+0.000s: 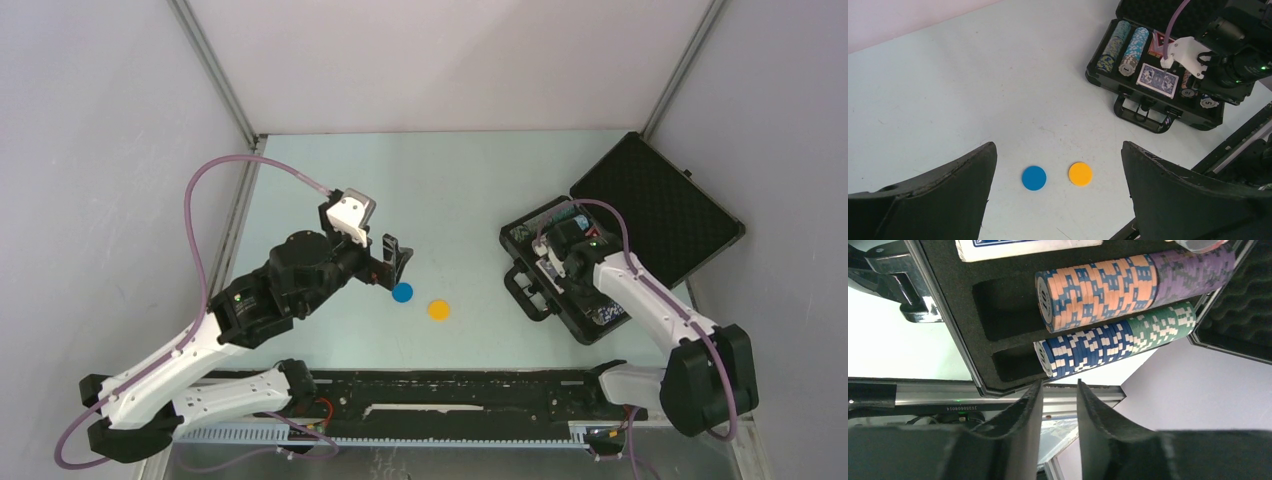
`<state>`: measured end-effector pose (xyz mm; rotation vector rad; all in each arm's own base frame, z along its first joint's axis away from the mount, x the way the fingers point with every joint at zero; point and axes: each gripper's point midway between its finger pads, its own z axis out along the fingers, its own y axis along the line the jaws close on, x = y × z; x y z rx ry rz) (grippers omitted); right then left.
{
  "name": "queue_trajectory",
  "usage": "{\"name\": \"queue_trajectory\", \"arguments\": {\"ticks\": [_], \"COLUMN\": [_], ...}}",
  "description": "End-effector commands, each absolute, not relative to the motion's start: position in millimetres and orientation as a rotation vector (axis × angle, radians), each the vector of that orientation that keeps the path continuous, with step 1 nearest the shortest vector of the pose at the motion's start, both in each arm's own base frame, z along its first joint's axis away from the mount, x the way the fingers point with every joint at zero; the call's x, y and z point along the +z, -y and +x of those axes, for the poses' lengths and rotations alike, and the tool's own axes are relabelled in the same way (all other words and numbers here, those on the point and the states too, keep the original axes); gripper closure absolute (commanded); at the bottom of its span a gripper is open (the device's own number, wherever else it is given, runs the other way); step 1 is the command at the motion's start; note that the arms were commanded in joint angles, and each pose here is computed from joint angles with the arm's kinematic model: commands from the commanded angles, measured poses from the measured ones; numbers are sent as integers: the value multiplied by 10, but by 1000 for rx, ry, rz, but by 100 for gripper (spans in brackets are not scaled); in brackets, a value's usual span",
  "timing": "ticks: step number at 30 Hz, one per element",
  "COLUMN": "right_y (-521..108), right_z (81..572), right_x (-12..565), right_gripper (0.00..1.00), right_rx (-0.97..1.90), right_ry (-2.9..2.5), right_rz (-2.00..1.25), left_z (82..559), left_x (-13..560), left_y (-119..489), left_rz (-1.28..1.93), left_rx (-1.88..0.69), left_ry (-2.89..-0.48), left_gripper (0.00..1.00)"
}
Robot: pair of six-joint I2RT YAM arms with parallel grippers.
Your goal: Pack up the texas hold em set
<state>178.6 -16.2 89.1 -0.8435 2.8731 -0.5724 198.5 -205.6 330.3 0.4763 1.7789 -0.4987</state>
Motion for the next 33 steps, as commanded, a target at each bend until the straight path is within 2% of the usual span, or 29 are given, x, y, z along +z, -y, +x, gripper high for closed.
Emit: {"name": "queue_trajectory", "arguments": {"ticks": [1, 5, 8, 9, 11, 16, 18, 20, 21, 22, 23, 28, 33], "right_y": [189, 112, -7, -86, -284, -648, -809, -1047, -1235, -1388, -1530, -1986, -1857], "right_z": [1873, 1900, 1958, 1988, 1996, 2079, 2157, 2212, 2212, 2216, 2226, 2124, 2073], "right_x": [1083, 1237, 1415, 1492, 1723, 2186, 2338, 2453, 2499, 2534, 2572, 2722, 2695], "right_gripper": [58, 55, 59, 63, 65, 51, 38, 29, 21, 3, 1, 0, 0], "right_rx": [-575, -456, -345, -287, -205, -101, -3, 147, 264, 363, 458, 911, 1246], "right_ry": [-2773, -2669, -2545, -2497, -2376, -2134, -2070, -2016, -1989, -1972, -1961, -1990, -1990], "right_rz": [-704, -633, -582, -576, -646, -690, -622, -580, -580, -564, -534, -412, -229], "left_z": [2018, 2048, 2093, 2114, 2163, 2358, 2439, 2522, 2563, 2597, 2626, 2706, 2675], "left_x": [3254, 3220, 3186, 3176, 3159, 3109, 3086, 3059, 3055, 3043, 3028, 3092, 3420], "left_y": [2053, 2055, 2039, 2031, 2002, 1845, 1750, 1640, 1585, 1536, 1494, 1445, 1613], "left_rz": [481, 481, 470, 463, 446, 359, 317, 274, 249, 231, 216, 173, 154], "left_rx": [-470, -449, -433, -430, -420, -373, -338, -291, -269, -247, -226, -204, -347], "left_ry": [-1768, -1778, -1791, -1796, -1804, -1819, -1824, -1829, -1829, -1830, -1832, -1830, -1810], "left_gripper": [0, 1, 0, 0, 0, 0, 0, 0, 0, 0, 0, 0, 0]}}
